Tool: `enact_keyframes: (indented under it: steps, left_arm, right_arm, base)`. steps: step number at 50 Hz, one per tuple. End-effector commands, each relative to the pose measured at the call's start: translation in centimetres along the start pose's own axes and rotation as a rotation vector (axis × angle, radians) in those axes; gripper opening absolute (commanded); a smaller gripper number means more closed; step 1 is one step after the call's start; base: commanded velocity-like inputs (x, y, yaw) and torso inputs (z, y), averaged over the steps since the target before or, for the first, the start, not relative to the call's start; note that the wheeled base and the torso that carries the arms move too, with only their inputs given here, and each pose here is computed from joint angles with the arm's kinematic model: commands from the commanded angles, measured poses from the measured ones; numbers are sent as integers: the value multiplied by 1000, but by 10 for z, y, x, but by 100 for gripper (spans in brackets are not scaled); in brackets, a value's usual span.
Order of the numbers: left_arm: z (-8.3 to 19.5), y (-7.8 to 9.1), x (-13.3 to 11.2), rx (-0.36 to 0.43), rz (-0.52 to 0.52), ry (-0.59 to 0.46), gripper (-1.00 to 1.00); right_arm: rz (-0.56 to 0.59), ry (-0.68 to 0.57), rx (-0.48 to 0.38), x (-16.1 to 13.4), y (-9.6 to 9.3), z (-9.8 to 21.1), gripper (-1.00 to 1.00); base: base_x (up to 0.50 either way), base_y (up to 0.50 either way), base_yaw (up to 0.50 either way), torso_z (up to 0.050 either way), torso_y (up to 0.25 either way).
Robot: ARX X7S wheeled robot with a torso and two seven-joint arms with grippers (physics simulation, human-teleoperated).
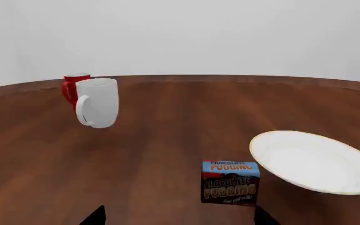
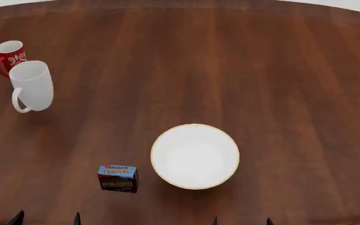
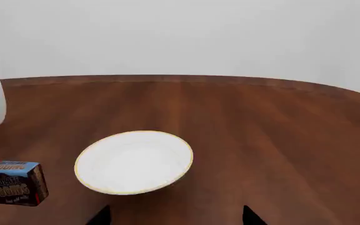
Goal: Put the white mug on the plate.
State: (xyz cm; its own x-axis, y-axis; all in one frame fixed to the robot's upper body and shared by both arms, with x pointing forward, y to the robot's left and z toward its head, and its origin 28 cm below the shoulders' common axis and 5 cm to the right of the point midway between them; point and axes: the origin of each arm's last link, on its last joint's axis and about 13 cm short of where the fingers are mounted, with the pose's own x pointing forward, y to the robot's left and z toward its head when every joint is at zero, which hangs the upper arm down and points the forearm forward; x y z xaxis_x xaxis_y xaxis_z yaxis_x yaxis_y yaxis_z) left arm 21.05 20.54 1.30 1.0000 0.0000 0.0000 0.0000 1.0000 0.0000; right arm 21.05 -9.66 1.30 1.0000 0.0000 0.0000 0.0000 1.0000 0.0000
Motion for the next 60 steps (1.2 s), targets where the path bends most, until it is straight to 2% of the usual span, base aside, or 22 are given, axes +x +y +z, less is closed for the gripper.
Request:
enact_keyframes:
  steps: [1, 25, 34, 54, 60]
  left_arm:
    - [1, 0, 0, 0, 0, 0, 100]
    - [11, 2, -3, 7, -7, -25, 100]
    - [19, 3, 2, 18, -26, -35, 100]
    - [41, 12, 15, 55, -28, -44, 100]
    - [56, 13, 22, 73, -45, -57, 100]
  right_arm:
    - [0, 0, 0, 0, 0, 1, 100]
    - [11, 6, -7, 0, 1, 3, 100]
    - [6, -15, -22, -4, 0, 22, 100]
    - [-133, -30, -94, -37, -19, 64, 100]
    - [-217, -50, -94, -55, -28, 83, 100]
  base:
    - [0, 0, 0, 0, 0]
    - [0, 0, 0, 0, 0]
    - [0, 0, 0, 0, 0]
    - [0, 0, 0, 0, 0]
    - [0, 0, 0, 0, 0]
